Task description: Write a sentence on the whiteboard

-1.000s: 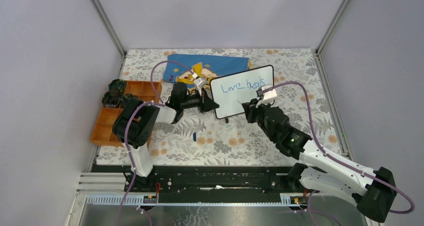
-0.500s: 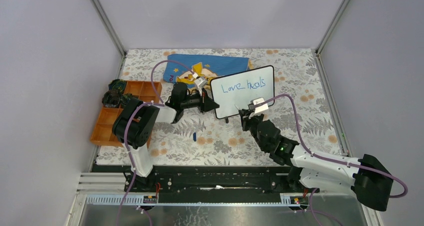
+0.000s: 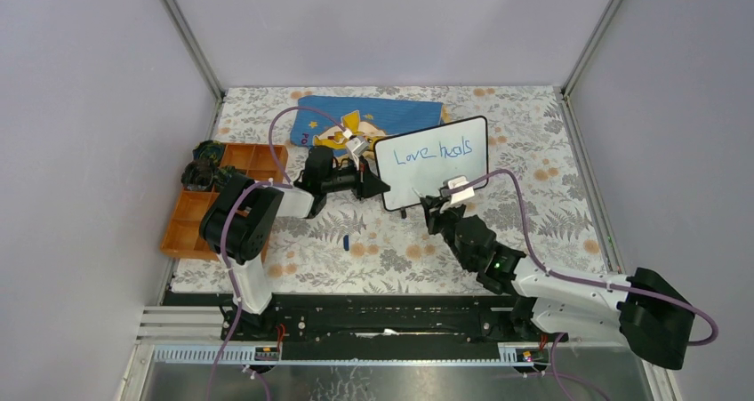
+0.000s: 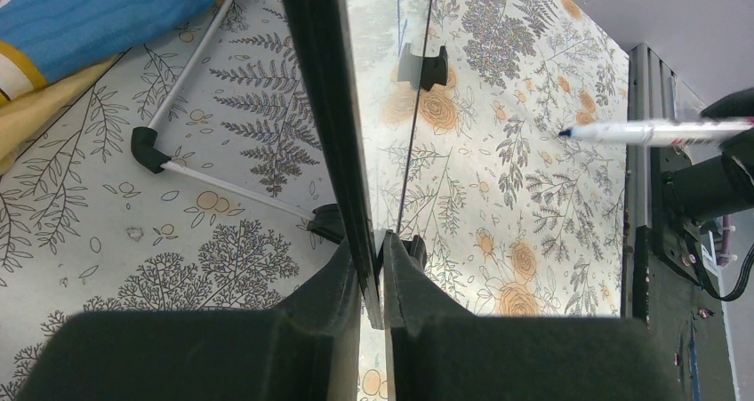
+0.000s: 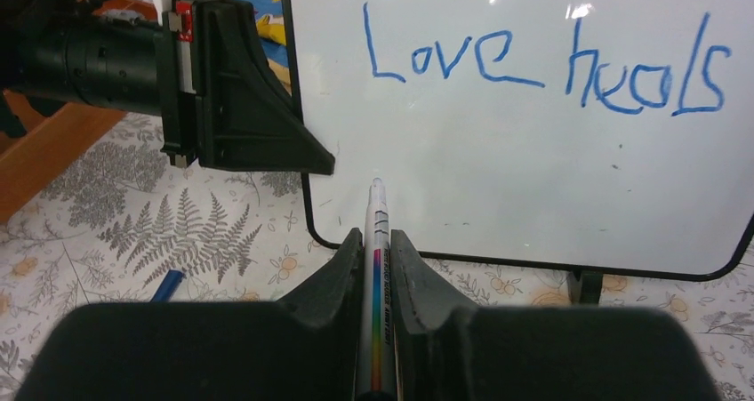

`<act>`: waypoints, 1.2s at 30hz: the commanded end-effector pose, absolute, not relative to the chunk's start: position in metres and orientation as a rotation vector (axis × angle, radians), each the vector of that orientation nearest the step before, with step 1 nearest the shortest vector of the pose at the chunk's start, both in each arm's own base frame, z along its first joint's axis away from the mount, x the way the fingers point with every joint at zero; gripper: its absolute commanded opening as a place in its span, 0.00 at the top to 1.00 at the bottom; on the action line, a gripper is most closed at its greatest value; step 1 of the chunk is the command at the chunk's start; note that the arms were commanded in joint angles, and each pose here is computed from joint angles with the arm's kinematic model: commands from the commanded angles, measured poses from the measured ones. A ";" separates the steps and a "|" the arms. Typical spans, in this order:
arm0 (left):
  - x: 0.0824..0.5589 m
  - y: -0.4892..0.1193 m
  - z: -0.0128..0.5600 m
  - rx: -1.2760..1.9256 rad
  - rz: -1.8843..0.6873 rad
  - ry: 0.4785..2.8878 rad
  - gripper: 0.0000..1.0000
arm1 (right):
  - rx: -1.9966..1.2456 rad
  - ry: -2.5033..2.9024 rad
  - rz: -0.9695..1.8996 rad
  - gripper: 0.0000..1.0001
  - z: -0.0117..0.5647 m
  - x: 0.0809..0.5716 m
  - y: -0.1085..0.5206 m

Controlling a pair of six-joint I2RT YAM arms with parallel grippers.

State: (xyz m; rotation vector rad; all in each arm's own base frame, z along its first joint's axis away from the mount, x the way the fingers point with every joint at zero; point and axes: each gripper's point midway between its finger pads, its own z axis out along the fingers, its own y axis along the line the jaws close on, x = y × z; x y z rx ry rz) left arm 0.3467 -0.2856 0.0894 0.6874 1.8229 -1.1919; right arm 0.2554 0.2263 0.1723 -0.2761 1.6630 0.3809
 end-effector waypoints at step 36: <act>0.320 -0.272 0.021 0.701 -1.122 2.075 1.00 | -0.055 1.735 0.452 1.00 0.157 0.301 0.246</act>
